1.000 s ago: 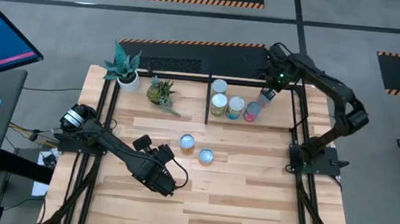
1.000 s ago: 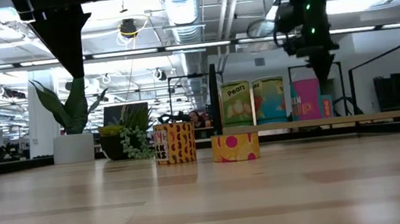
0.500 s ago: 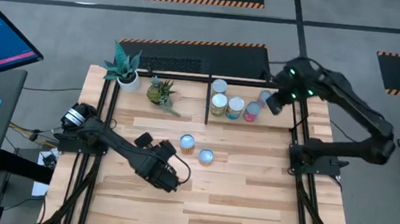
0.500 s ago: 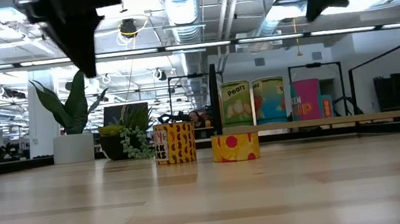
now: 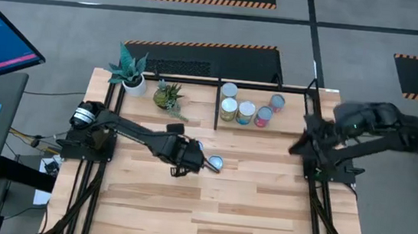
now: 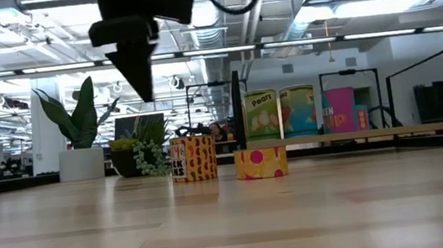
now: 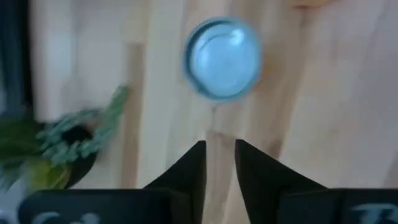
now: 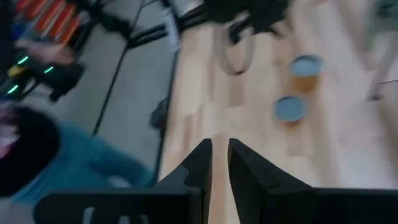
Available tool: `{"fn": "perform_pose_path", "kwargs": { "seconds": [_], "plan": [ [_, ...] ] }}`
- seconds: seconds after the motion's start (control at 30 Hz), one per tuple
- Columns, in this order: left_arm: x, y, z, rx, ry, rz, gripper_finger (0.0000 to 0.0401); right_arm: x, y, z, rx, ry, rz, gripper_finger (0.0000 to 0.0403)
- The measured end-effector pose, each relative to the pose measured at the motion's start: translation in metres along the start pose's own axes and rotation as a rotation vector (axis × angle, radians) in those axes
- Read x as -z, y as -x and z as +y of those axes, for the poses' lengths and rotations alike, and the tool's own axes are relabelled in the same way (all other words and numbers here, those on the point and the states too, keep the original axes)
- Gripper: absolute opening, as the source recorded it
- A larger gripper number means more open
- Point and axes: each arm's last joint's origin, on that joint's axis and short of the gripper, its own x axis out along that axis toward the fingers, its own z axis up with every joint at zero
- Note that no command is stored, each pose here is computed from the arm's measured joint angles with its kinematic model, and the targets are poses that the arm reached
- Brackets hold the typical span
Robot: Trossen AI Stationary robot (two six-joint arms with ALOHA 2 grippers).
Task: Pick and place cans onto a shelf
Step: Prepare the canned goods to the center of the table
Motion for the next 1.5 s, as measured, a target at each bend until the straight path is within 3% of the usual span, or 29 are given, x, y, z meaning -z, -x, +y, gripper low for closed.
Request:
{"fn": "perform_pose_path", "kwargs": {
  "seconds": [0.2,0.4,0.5,0.87,1.03,1.2,1.5],
  "plan": [
    [-0.011,-0.006,0.008,0.090,-0.103,-0.045,0.0121,0.019,-0.026,0.027,-0.007,0.062,0.130,0.0077],
    [-0.020,-0.006,0.007,0.149,-0.332,-0.134,0.0148,0.046,-0.044,0.040,0.139,0.051,0.201,0.0077],
    [-0.026,-0.006,0.006,0.173,-0.379,-0.190,0.0157,0.062,-0.054,0.043,0.202,0.001,0.231,0.0077],
    [-0.018,-0.028,0.006,0.231,-0.343,-0.145,0.0164,0.114,-0.071,0.060,0.271,-0.183,0.304,0.0077],
    [-0.016,-0.036,0.007,0.154,-0.334,-0.142,0.0164,0.124,-0.075,0.069,0.300,-0.207,0.278,0.0077],
    [-0.010,-0.050,0.006,0.235,-0.306,-0.121,0.0164,0.131,-0.084,0.075,0.341,-0.218,0.278,0.0077],
    [0.001,-0.044,0.016,0.156,-0.300,-0.017,0.0149,0.138,-0.096,0.081,0.379,-0.220,0.287,0.0077]
  ]
}}
